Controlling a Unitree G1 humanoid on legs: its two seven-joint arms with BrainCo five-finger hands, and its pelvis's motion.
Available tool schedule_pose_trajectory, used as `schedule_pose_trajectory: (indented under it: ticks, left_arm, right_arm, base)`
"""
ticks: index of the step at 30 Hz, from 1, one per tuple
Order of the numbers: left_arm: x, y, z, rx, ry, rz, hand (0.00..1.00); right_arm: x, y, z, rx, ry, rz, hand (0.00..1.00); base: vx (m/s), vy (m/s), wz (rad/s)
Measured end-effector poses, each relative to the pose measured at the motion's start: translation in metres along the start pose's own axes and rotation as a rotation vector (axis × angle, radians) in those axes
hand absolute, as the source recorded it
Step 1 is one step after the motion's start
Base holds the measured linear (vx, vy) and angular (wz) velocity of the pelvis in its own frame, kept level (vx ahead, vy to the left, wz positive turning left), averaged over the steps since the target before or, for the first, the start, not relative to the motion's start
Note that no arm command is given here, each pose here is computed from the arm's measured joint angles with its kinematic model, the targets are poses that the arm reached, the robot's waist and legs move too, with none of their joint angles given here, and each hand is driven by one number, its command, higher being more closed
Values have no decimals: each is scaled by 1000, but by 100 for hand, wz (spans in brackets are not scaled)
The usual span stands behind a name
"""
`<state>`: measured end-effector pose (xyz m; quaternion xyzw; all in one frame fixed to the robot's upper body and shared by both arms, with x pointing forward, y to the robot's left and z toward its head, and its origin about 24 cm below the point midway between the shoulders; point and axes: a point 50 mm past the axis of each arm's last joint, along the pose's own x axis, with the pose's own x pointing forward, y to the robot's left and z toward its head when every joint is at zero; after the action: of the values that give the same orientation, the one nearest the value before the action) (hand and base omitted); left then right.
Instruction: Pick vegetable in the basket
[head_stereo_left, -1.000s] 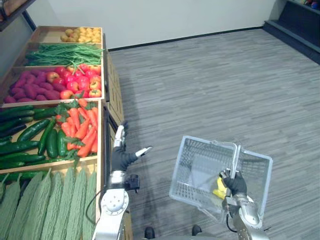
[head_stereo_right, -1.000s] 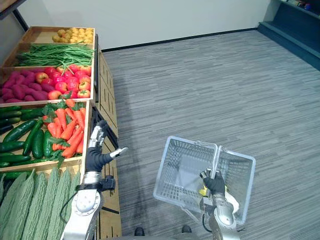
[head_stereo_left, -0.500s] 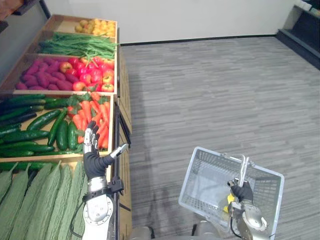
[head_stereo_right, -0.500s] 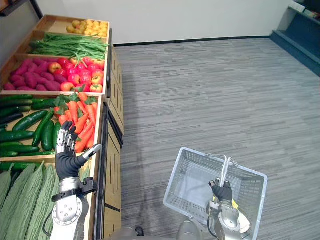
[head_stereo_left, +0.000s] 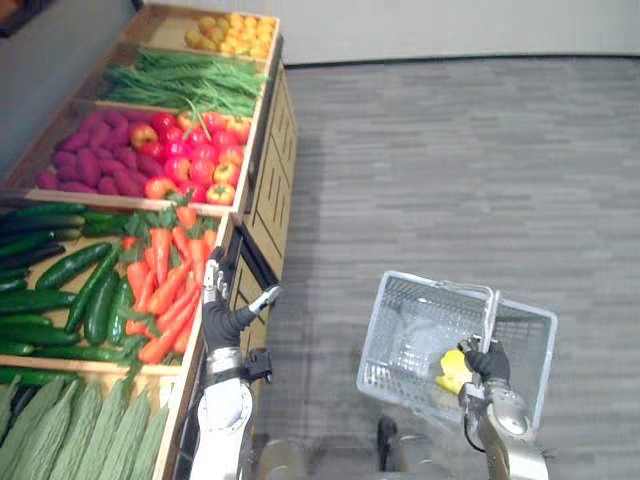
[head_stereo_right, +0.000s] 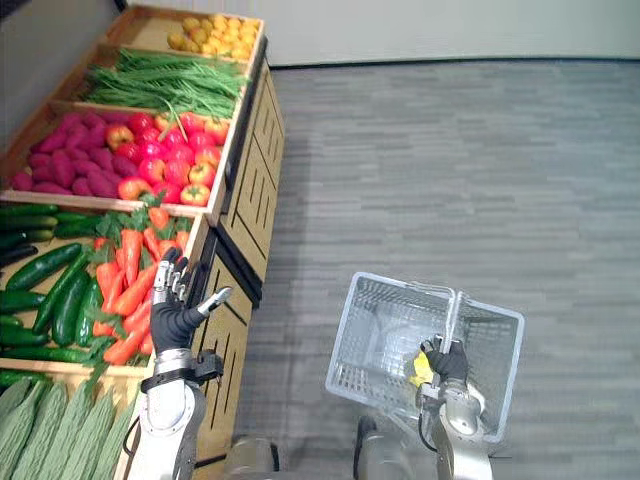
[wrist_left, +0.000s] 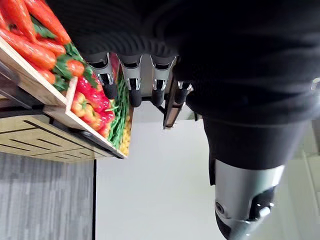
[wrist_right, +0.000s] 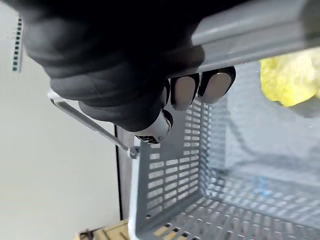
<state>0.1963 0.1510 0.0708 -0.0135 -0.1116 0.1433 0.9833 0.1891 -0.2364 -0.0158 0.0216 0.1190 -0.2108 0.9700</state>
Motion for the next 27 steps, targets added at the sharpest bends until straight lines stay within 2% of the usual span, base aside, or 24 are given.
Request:
schedule_pose_trajectory:
  ticks: [5, 10, 15, 20, 27]
  left_arm:
    - [2, -1, 3, 1, -17, -6, 0]
    - [5, 10, 1, 54, -12, -1, 0]
    - [5, 7, 1, 65, -12, -10, 0]
    - [6, 0, 4, 67, -26, -23, 0]
    - [-7, -12, -2, 54, 21, -67, 0]
  right_arm:
    - [-4, -26, -3, 18, 10, -116, 100]
    - [-3, -18, -16, 47, 72, -127, 100]
    - [-7, -17, -30, 35, 132, -129, 100]
    - [-23, -17, -40, 34, 164, -134, 100]
    - [-41, -40, -63, 1, 266, -190, 100]
  base:
    - [389, 12, 87]
    - [361, 53, 60]
    - [394, -22, 86]
    - [306, -198, 122]
    - [221, -330, 135]
